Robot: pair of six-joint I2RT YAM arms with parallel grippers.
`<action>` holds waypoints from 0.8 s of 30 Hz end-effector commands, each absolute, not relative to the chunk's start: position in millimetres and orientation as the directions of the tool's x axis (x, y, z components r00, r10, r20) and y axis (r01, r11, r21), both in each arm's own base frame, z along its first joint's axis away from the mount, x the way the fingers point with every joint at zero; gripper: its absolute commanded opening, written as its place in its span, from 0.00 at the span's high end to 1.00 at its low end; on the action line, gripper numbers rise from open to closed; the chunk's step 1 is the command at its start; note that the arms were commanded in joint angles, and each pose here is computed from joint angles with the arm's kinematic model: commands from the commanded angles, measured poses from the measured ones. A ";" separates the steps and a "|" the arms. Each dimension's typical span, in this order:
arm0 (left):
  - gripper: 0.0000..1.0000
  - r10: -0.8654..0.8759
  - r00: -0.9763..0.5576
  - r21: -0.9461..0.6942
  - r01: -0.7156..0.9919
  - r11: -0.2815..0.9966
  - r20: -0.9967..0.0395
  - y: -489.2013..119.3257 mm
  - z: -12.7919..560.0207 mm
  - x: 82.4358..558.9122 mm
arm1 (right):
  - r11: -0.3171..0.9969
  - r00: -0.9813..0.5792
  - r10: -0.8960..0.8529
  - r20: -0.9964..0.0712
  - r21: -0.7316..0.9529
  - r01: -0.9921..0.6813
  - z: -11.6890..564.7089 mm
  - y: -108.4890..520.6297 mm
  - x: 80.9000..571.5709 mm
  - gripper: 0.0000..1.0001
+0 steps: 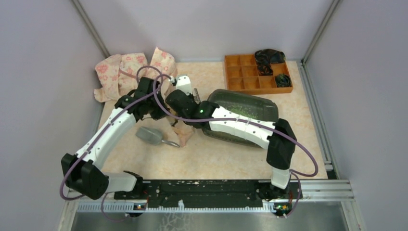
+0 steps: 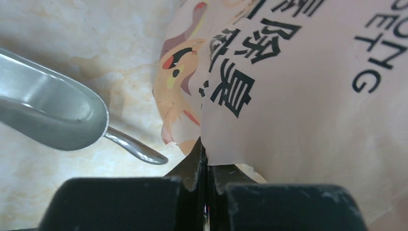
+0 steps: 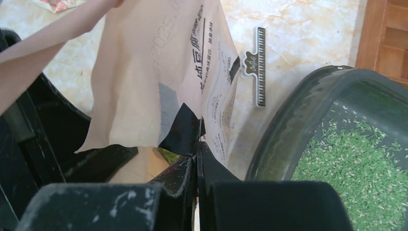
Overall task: Fill the litter box with clean litter
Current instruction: Open the cat litter bag at the center of the board.
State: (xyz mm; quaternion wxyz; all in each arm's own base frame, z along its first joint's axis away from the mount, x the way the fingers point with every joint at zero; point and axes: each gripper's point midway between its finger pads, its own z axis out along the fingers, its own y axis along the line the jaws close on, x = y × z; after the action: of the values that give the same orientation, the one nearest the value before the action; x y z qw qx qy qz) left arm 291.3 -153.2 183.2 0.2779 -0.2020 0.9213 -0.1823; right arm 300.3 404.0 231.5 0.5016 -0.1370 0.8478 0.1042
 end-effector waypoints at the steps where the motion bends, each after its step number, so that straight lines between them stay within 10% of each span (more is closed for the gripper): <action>1: 1.00 -0.403 -0.741 -0.308 -0.272 0.912 -0.538 -131.1 196.9 308.3 | 0.947 -0.385 -0.039 -0.922 0.090 -0.310 289.7 389.3 299.6 1.00; 21: 1.00 -0.329 -0.721 -0.066 -0.368 0.927 -0.610 -58.0 179.3 341.1 | 0.876 -0.457 -0.170 -0.873 0.078 -0.475 268.3 413.9 280.2 0.99; 24: 1.00 -0.366 -0.688 -0.137 -0.365 0.921 -0.627 -50.0 179.6 342.5 | 0.836 -0.469 -0.186 -0.863 0.112 -0.537 280.9 411.5 272.2 0.79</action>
State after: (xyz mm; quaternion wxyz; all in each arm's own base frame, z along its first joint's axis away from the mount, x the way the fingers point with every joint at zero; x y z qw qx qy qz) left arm 331.8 -72.1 169.5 0.2912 -0.1765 0.9401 0.0132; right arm 285.4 412.3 239.7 0.4709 -0.1892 0.8520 0.1286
